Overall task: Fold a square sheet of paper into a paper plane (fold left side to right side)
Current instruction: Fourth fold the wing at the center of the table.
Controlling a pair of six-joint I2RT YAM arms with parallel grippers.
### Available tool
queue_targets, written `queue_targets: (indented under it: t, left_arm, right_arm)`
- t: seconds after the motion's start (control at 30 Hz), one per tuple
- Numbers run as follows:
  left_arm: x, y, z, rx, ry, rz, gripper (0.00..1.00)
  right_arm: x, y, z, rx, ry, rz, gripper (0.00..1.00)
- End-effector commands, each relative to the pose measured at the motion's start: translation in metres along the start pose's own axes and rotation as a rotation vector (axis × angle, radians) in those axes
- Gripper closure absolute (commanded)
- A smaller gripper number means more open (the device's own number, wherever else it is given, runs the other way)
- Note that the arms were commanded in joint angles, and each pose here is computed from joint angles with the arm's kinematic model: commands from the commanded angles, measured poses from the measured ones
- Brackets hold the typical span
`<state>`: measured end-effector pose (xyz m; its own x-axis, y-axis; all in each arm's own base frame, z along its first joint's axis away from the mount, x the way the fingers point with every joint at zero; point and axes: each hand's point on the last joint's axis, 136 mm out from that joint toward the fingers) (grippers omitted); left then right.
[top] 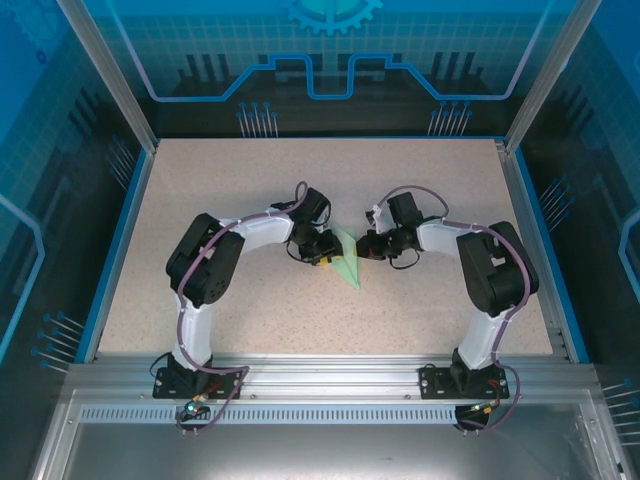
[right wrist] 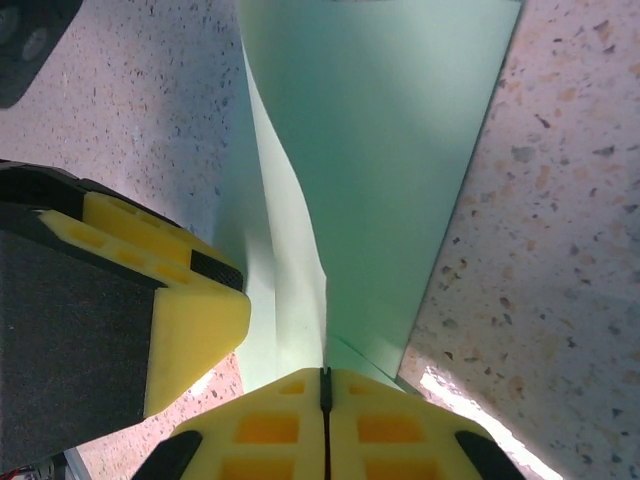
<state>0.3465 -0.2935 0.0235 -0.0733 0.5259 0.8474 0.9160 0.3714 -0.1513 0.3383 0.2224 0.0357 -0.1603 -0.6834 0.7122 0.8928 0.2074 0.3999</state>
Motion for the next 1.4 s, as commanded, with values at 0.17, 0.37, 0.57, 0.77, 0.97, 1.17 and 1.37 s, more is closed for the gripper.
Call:
queue_targets:
  t: [0.17, 0.37, 0.57, 0.77, 0.97, 1.17, 1.37]
  left_arm:
    - [-0.005, 0.001, -0.021, -0.003, -0.063, 0.002, 0.6]
    - [-0.011, 0.002, -0.02, 0.008, -0.052, 0.009, 0.58]
    - [-0.019, 0.002, -0.016, 0.021, -0.026, 0.017, 0.59]
    - [-0.019, 0.002, -0.015, 0.022, -0.023, 0.013, 0.59]
    - [-0.018, 0.002, -0.016, 0.019, -0.024, 0.013, 0.59]
    - [-0.017, 0.002, -0.017, 0.018, -0.024, 0.011, 0.59]
    - [-0.017, 0.001, -0.018, 0.015, -0.022, 0.013, 0.59]
  right_arm:
    - [0.001, -0.009, 0.004, 0.007, 0.004, 0.027, 0.93]
    - [0.004, -0.008, 0.007, 0.018, 0.002, 0.022, 0.88]
    - [0.022, -0.01, 0.01, 0.058, -0.058, 0.001, 0.7]
    - [0.04, -0.044, 0.016, 0.13, -0.225, 0.056, 0.62]
    - [0.038, -0.079, 0.026, 0.233, -0.385, 0.113, 0.61]
    - [0.026, -0.085, 0.034, 0.313, -0.451, 0.166, 0.62]
    - [0.014, -0.082, 0.036, 0.346, -0.477, 0.198, 0.66]
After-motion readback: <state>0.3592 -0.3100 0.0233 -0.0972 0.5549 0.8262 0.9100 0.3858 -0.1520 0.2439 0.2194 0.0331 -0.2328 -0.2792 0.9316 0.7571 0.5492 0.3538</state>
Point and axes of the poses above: each hand's point on the last joint's axis, 136 mm out from that joint toward the fingers, its own x axis back along the fingers, its own z axis along the line the jaws close on, y = z × x, and after that the axes turned 13 degrees about x, right-handed
